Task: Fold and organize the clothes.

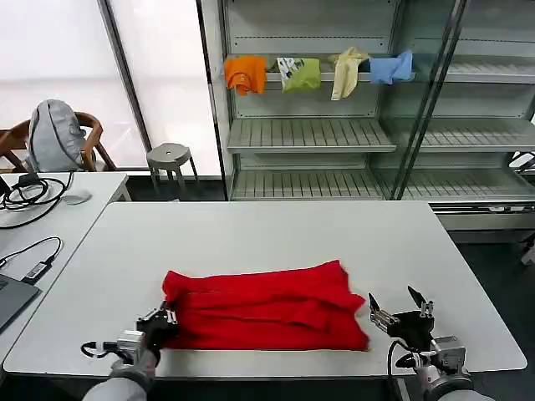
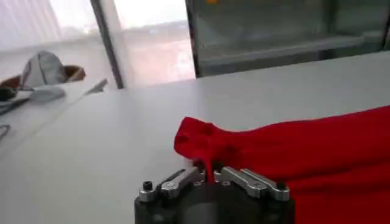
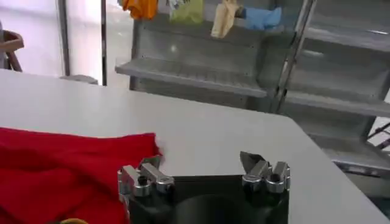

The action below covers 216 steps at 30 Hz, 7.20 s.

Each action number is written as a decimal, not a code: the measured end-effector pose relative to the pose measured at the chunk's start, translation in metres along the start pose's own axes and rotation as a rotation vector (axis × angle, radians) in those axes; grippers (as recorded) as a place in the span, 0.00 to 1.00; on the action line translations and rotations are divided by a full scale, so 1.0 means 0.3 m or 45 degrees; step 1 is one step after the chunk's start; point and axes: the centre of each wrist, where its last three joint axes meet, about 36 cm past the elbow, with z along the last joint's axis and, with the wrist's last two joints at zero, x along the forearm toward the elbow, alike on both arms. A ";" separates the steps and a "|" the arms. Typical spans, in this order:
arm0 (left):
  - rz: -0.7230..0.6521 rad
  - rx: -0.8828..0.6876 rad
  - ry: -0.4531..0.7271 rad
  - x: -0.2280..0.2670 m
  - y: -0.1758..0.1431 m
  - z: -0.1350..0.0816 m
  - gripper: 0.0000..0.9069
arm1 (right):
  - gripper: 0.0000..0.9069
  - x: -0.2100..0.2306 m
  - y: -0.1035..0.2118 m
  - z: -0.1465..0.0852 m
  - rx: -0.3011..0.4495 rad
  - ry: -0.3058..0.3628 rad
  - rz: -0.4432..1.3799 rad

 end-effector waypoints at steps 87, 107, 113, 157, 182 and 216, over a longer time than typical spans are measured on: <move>0.639 0.254 -0.503 0.017 -0.384 -0.230 1.00 | 1.00 0.013 0.003 -0.020 0.047 -0.054 0.045; 0.165 0.181 -0.078 -0.009 -0.259 -0.070 1.00 | 1.00 0.042 0.021 -0.048 0.054 -0.110 0.045; 0.113 0.154 -0.016 -0.031 -0.252 -0.038 1.00 | 1.00 0.046 0.027 -0.053 0.054 -0.119 0.043; 0.185 0.114 0.098 -0.083 -0.254 0.052 0.02 | 1.00 0.012 0.035 -0.050 0.063 -0.118 0.023; 0.106 0.081 0.019 -0.065 0.115 -0.049 0.02 | 1.00 0.010 0.054 -0.061 0.041 -0.142 0.009; 0.424 -0.172 -0.283 0.050 -0.325 -0.145 0.02 | 1.00 0.018 0.040 -0.069 0.056 -0.147 0.057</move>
